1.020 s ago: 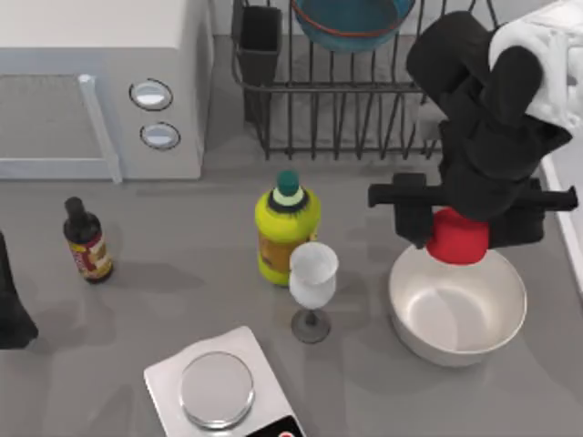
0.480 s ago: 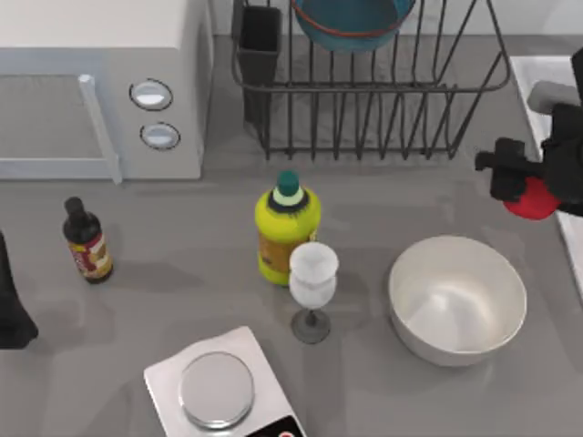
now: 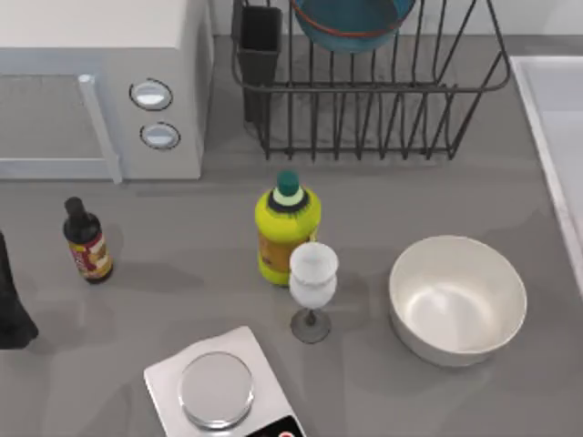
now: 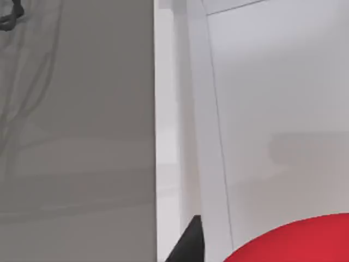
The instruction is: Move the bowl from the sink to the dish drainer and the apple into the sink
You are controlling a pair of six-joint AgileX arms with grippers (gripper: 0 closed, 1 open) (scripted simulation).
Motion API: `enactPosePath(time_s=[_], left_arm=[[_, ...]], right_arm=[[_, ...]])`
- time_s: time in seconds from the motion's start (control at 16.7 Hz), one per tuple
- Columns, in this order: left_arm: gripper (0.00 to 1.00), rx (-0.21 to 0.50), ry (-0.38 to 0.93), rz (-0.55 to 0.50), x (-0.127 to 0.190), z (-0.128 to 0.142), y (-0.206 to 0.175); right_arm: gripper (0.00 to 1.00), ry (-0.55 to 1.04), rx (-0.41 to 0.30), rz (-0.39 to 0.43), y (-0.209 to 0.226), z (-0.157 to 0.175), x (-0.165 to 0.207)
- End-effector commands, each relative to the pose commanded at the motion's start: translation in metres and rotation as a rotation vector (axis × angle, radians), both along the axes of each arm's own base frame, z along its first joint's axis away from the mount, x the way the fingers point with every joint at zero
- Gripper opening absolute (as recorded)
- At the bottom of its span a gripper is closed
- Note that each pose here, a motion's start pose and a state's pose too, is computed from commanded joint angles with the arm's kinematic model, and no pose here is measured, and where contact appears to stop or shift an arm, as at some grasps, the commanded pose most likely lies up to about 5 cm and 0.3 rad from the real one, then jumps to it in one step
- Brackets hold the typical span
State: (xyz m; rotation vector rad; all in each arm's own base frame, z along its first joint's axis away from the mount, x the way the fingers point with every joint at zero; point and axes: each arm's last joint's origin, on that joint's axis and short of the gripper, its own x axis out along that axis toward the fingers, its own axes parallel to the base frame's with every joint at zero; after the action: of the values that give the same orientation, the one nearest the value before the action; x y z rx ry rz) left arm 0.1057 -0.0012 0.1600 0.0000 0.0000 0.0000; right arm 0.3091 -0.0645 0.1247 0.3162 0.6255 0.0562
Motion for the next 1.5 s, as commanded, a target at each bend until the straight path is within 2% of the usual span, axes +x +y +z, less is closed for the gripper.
enactPosePath(time_s=[0.12,0.3,0.54,1.02,1.2,1.5], left_arm=[[1.00,0.000,0.000,0.000,0.000,0.000,0.000],[1.00,0.000,0.000,0.000,0.000,0.000,0.000],[1.00,0.000,0.000,0.000,0.000,0.000,0.000],[1.00,0.000,0.000,0.000,0.000,0.000,0.000],[1.00,0.000,0.000,0.000,0.000,0.000,0.000],[1.00,0.000,0.000,0.000,0.000,0.000,0.000]], right_arm=[[0.00,-0.171,-0.052,-0.020,-0.024,0.014,-0.010],[0.00,-0.417,-0.174,-0.045,-0.052,0.047,-0.025],[0.00,-0.611,-0.309,-0.064,-0.071,0.082,-0.041],[0.00,-0.619,-0.315,-0.066,-0.073,0.076,-0.039],[0.00,-0.614,-0.313,-0.067,-0.079,0.051,-0.032],[0.00,-0.626,-0.319,-0.065,-0.081,-0.012,-0.029]])
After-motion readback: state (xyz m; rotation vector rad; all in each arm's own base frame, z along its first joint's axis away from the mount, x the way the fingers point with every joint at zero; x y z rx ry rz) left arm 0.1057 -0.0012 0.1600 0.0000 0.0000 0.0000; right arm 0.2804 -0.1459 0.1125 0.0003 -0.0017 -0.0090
